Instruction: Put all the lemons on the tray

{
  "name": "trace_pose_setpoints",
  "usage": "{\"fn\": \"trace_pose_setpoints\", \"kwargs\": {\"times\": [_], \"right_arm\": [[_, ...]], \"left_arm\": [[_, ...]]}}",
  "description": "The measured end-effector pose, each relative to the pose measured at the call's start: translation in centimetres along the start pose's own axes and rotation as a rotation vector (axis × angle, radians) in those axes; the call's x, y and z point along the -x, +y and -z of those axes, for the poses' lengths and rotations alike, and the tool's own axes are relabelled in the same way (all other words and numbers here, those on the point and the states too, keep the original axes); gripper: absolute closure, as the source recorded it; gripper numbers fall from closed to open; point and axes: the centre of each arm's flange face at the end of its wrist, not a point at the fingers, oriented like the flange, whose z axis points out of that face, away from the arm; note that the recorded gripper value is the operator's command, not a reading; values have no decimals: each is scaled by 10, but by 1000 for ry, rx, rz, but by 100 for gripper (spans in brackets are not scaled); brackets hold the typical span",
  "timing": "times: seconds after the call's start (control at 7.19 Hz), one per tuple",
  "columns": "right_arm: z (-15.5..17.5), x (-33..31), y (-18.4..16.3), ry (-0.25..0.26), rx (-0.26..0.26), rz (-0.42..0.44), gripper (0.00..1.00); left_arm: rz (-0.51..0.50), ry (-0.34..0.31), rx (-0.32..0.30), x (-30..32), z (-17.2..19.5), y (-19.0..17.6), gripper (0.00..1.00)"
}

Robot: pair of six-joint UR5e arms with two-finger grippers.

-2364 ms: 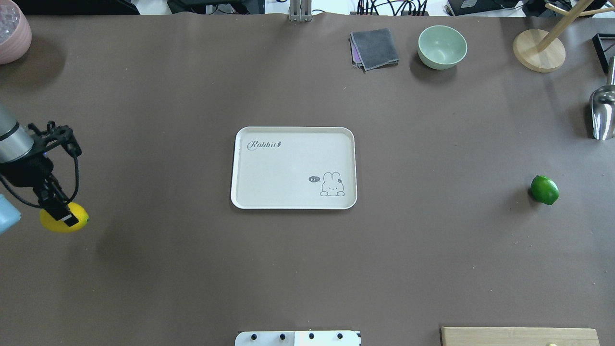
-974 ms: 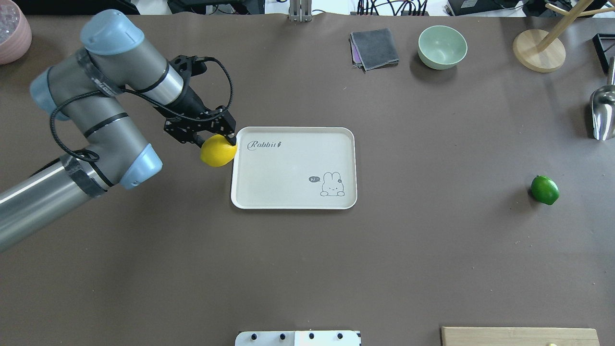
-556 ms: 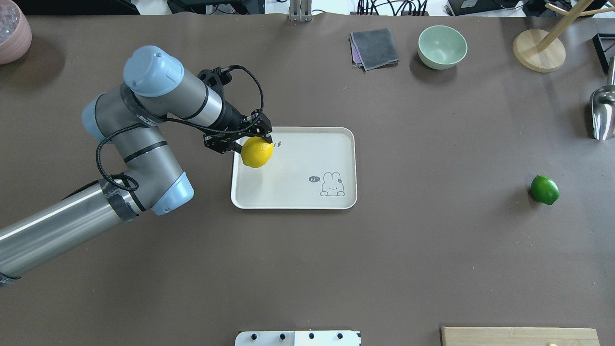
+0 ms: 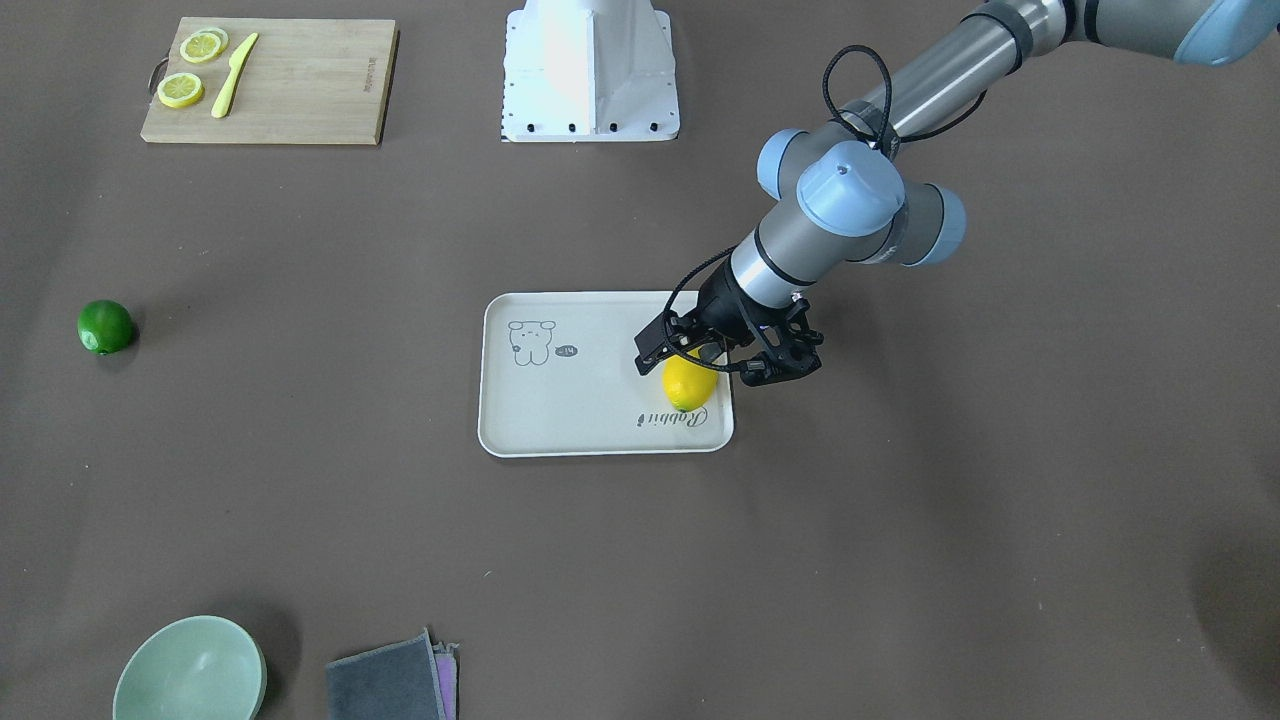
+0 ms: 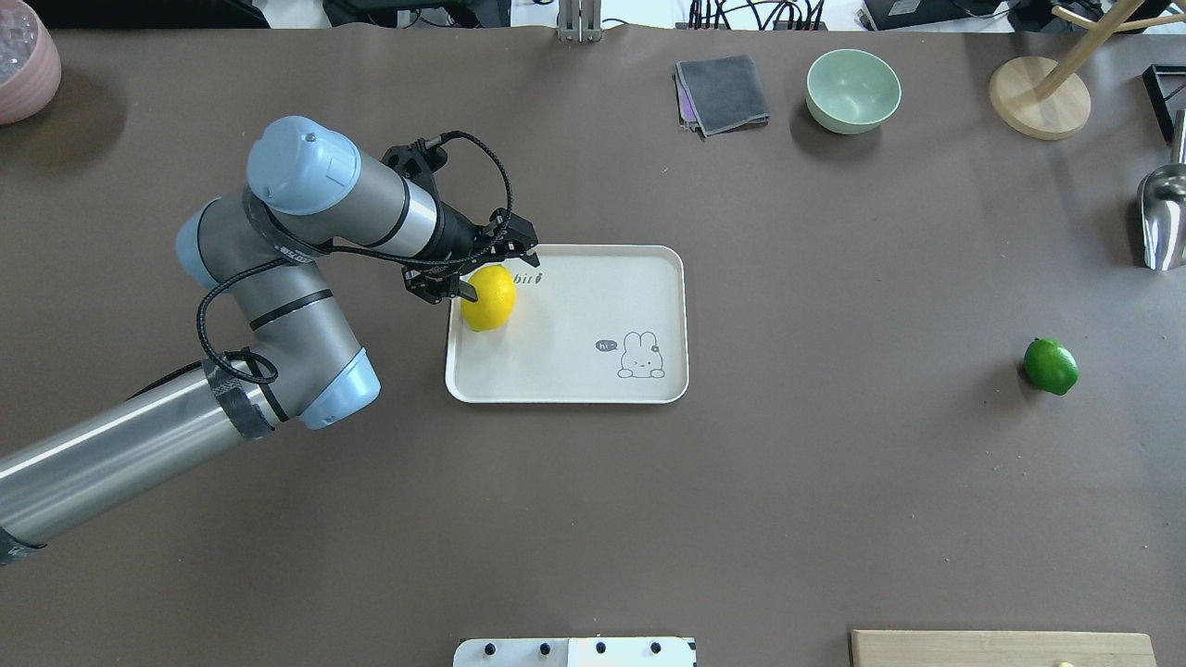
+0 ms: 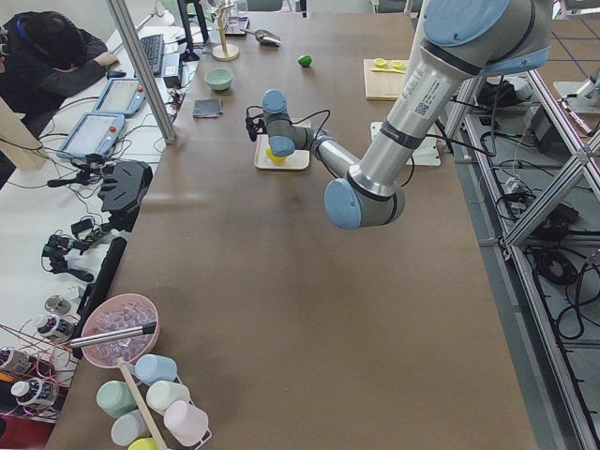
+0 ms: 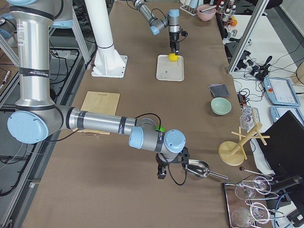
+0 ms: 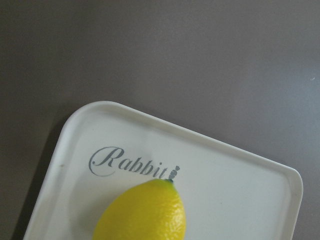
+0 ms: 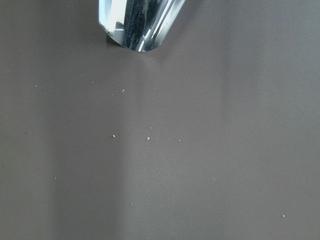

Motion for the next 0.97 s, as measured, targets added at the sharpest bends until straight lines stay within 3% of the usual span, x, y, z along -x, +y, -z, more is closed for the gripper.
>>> {"fn": "trace_pose_setpoints", "kwargs": {"times": [0.28, 0.56, 0.97], "right_arm": [[-2, 4, 2, -66, -6, -1, 0], [9, 17, -3, -83, -29, 26, 0], [15, 46, -10, -66, -33, 30, 0]], "left_arm": [[29, -5, 16, 12, 31, -41, 2], [25, -31, 40, 54, 93, -115, 2], [-149, -108, 29, 180, 166, -185, 3]]}}
